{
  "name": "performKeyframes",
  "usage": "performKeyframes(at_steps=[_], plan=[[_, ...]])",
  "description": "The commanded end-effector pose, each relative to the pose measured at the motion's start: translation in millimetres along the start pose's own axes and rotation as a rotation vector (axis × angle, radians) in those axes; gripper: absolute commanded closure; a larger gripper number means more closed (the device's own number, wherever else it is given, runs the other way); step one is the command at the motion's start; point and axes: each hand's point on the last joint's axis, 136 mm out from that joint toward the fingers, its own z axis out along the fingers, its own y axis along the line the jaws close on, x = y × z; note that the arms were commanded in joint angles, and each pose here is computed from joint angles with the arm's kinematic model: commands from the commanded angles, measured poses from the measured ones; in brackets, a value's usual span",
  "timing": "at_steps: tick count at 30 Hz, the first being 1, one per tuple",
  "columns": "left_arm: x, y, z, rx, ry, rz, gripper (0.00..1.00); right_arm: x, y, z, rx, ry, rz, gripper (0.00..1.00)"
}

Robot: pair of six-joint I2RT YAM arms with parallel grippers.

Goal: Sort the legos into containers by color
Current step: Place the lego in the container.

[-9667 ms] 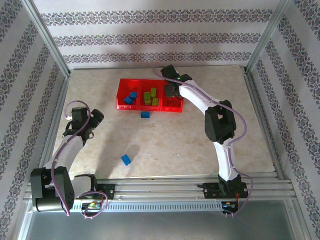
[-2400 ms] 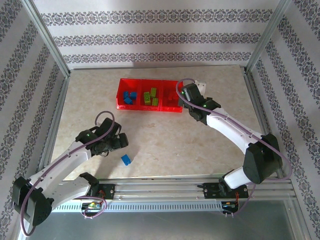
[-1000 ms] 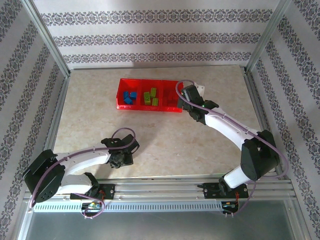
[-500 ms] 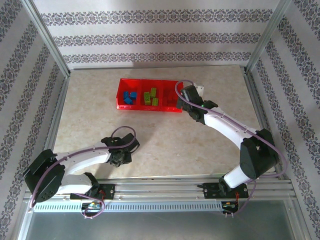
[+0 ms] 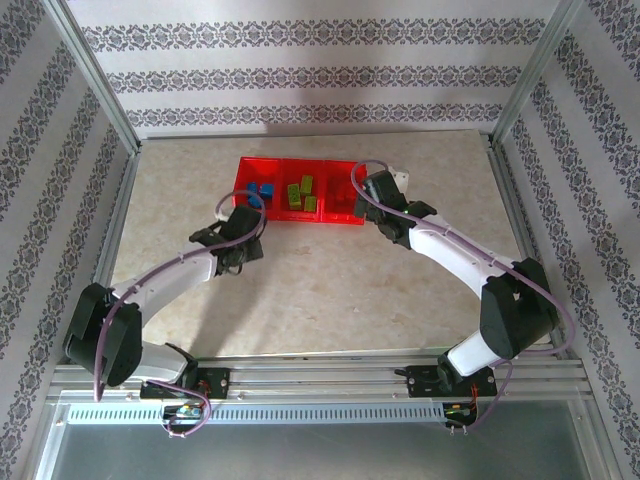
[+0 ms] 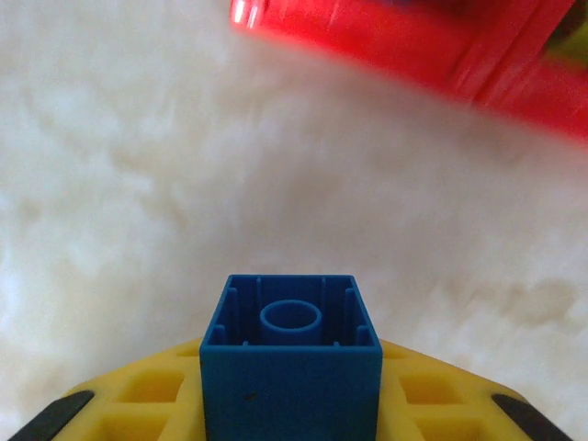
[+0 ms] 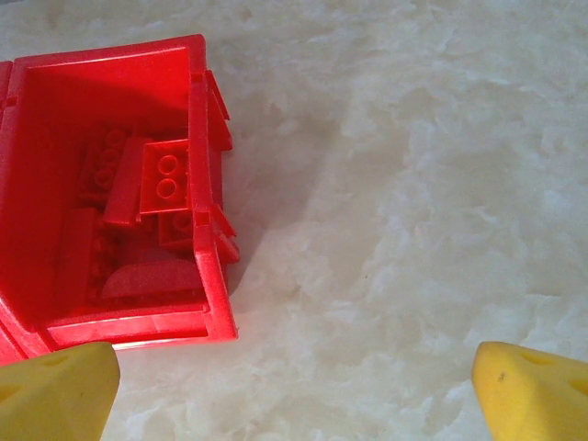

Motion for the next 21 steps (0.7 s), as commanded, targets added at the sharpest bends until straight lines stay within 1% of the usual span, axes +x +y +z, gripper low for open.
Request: performKeyframes(at_steps=[1,4,8,12,16,21], plan=[[-65.3,-20.6,5.7,0.074,-0.173,0.010,0.71,-8.0,-16.1,-13.4,0.030,-0.041,0.033,0.02],[-99.6,-30.7,25.5,0.093,-0.188,0.005,0.71,-8.9,-21.9,-20.5,0.036,-0.054,0.038,0.02],[-132.2,-41.7,54.6,0.072,-0.205,0.054,0.71,-6.8,-33.5,-30.4,0.056,-0.068,0.045,0.02],[-158.9,-47.4,83.3,0.047,-0.210,0.064,0.71,-4.1,-48.4,-42.7,0.074,-0.098,0.060,0.02],[-172.9,-49.8,110.3,0.032,-0.191,0.059,0.71,-4.7,-61.0,-53.9,0.084,-0.128,0.079,0.02],[-174.4,-51.6,133.5,0.009,-0.153,0.053,0.69,-4.7,-69.0,-61.2,0.086,-0.147,0.097,0.02]])
